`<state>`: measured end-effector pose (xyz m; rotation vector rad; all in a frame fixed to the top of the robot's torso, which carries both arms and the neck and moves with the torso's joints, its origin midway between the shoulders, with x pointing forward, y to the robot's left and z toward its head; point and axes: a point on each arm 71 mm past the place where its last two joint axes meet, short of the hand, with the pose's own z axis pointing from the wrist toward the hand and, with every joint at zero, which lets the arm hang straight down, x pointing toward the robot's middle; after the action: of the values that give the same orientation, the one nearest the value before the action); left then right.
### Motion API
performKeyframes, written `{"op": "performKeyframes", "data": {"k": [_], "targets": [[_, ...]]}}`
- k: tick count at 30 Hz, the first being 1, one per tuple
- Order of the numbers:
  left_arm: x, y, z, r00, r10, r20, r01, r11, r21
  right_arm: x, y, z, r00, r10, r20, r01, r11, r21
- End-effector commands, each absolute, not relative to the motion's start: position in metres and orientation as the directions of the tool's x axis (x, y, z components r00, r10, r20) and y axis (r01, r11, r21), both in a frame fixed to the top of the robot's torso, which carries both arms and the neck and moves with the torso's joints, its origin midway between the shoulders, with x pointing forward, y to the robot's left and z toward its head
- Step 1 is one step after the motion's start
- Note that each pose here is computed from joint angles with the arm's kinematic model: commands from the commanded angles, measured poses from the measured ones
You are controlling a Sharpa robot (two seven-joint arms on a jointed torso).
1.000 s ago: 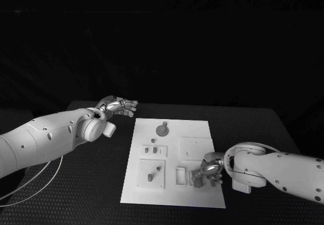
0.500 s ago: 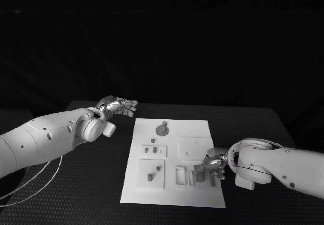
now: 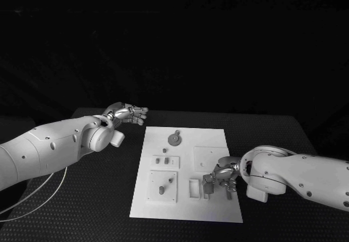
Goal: Assemble the parts on the task board
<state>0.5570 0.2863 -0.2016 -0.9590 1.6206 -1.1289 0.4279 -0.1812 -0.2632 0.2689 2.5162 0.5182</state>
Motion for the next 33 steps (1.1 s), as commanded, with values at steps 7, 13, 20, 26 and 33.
{"op": "performKeyframes", "data": {"k": [7,13,20,26,33], "targets": [[0.557,0.282,-0.2,-0.3,-0.926,-0.23,-0.082,0.266,-0.961,0.43,-0.163,-0.267,-0.842,0.281,-0.461,0.075,0.907,0.415],[0.557,0.282,-0.2,-0.301,-0.925,-0.23,-0.082,0.265,-0.961,0.429,-0.156,-0.27,-0.852,0.266,-0.452,0.063,0.908,0.415],[0.557,0.282,-0.2,-0.302,-0.925,-0.23,-0.082,0.265,-0.961,0.428,-0.155,-0.273,-0.854,0.261,-0.449,0.064,0.911,0.408],[0.557,0.282,-0.2,-0.302,-0.925,-0.23,-0.083,0.265,-0.961,0.428,-0.154,-0.274,-0.853,0.259,-0.453,0.061,0.912,0.407],[0.557,0.282,-0.2,-0.303,-0.925,-0.229,-0.083,0.265,-0.961,0.428,-0.152,-0.277,-0.853,0.257,-0.453,0.061,0.913,0.404]]}}
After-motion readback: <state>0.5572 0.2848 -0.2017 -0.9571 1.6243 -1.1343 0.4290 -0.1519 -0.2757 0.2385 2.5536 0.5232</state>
